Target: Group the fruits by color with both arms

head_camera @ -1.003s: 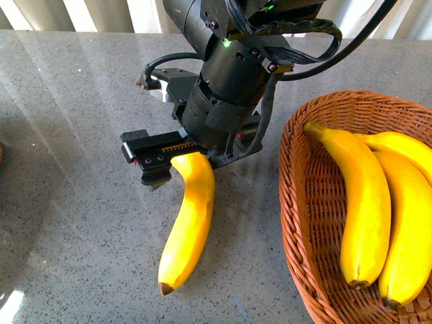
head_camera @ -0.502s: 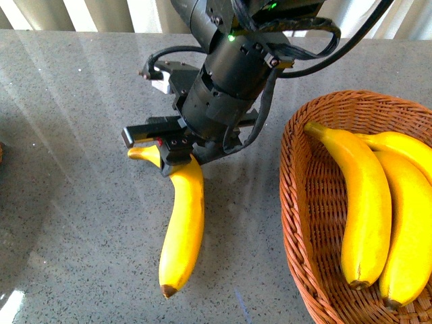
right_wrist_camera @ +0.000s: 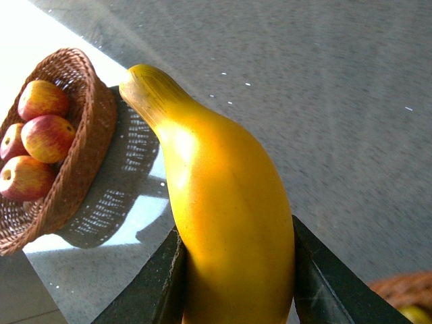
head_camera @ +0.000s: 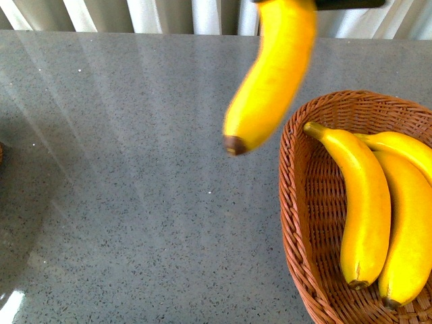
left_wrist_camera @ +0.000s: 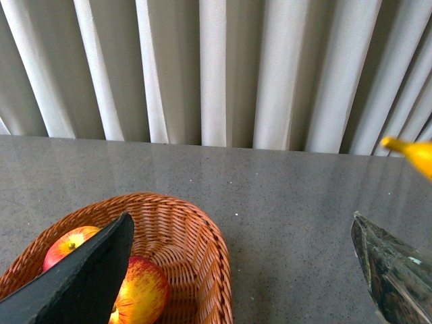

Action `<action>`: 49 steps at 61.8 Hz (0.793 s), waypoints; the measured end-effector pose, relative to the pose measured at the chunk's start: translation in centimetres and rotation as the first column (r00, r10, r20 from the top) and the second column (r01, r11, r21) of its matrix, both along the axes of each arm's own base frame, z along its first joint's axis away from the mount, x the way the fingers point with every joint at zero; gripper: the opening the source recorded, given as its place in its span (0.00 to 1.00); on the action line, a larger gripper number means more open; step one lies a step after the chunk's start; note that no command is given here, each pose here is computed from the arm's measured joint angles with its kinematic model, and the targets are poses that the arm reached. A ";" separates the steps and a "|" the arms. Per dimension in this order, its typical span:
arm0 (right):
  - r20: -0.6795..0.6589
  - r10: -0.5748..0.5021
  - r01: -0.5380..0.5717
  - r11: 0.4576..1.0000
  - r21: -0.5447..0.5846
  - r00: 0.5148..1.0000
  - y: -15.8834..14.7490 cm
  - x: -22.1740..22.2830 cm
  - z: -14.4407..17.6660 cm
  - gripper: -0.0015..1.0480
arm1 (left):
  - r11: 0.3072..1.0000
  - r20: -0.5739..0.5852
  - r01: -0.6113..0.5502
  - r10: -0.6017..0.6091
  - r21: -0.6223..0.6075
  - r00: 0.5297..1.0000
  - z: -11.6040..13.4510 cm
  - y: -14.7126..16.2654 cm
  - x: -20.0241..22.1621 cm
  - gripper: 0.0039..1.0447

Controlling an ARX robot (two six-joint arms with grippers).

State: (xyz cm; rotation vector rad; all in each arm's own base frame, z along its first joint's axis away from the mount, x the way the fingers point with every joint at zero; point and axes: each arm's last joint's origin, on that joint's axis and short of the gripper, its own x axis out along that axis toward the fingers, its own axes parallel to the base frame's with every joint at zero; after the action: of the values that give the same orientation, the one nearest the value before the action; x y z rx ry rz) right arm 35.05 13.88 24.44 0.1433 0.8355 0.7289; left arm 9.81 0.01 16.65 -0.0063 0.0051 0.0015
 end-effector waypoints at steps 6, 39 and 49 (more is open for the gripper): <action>-0.029 -0.050 0.050 0.999 -0.018 0.998 -3.8 -1.4 -1.2 0.31 | 1.000 0.000 0.000 0.000 0.000 1.000 0.0 0.0 0.0 0.91; -0.090 -0.149 0.139 0.984 -0.112 0.985 -11.2 -5.4 -8.7 0.39 | 1.000 0.000 0.000 0.000 0.000 1.000 0.0 0.0 0.0 0.91; -0.030 -0.149 0.147 0.987 -0.068 0.988 -12.0 -6.1 -8.4 0.64 | 1.000 0.000 0.000 0.000 0.000 1.000 0.0 0.0 0.0 0.91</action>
State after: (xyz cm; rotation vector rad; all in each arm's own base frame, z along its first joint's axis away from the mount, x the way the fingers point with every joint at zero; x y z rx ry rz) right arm 28.99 1.90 16.06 0.1579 0.8716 0.5597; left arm 9.81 0.01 16.64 -0.0063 0.0055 0.0015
